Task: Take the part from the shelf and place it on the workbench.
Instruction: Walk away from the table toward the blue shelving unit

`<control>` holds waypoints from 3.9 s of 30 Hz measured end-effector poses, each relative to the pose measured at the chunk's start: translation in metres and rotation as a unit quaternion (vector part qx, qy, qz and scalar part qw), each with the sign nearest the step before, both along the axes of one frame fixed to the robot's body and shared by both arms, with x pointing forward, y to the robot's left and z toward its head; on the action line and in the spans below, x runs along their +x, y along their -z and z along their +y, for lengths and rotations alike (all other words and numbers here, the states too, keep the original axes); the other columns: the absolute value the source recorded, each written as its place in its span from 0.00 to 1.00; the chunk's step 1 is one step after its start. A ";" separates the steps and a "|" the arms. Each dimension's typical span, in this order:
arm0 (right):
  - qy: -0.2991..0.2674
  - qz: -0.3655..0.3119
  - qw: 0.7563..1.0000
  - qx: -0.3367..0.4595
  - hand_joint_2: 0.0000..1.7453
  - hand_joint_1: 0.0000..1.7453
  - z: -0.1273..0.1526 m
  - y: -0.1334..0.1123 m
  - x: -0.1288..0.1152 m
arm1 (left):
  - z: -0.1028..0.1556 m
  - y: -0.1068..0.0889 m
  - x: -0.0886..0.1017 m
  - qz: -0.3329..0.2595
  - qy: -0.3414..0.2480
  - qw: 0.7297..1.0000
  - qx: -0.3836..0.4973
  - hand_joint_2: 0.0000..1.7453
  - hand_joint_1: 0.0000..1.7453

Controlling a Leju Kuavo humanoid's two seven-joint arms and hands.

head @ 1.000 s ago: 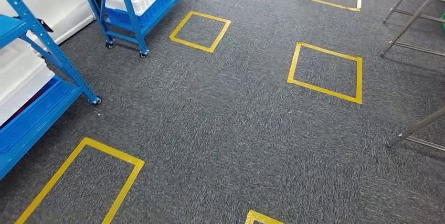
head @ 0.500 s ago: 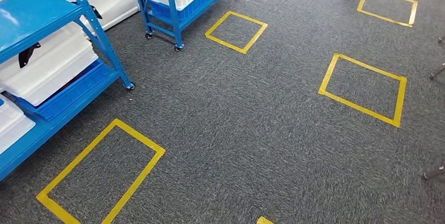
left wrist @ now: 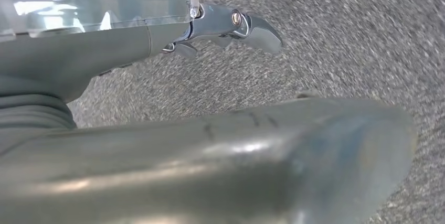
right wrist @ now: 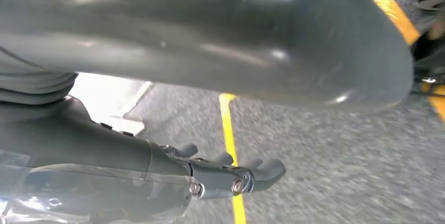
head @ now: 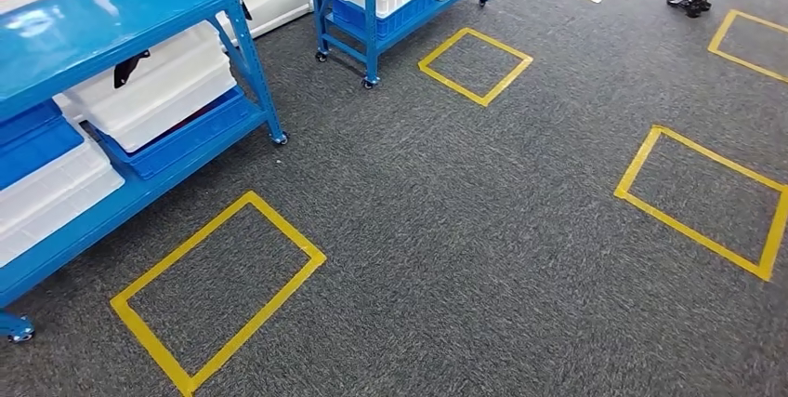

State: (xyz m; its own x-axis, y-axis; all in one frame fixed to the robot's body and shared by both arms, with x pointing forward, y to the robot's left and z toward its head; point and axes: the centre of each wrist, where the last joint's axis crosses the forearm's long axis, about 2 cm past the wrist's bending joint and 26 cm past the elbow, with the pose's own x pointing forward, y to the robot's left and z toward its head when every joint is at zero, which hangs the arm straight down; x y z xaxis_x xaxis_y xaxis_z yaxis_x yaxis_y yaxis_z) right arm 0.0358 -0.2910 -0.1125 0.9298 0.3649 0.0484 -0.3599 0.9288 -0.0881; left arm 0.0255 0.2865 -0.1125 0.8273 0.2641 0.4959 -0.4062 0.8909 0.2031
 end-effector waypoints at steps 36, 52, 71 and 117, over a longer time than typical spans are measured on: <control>-0.013 0.001 1.000 0.005 0.00 0.00 0.002 0.000 0.003 | 0.002 0.000 -0.003 0.007 0.006 1.000 -0.003 0.00 0.00; 0.000 -0.003 1.000 -0.009 0.00 0.00 0.003 0.000 0.003 | 0.006 0.001 -0.006 -0.013 0.005 1.000 -0.013 0.00 0.00; 0.017 0.005 1.000 -0.008 0.00 0.00 0.001 0.001 -0.009 | 0.005 0.001 -0.005 -0.016 0.007 1.000 -0.018 0.00 0.00; 0.027 0.008 1.000 -0.008 0.00 0.00 -0.003 0.001 -0.006 | 0.000 0.001 -0.008 -0.013 0.011 1.000 -0.026 0.00 0.00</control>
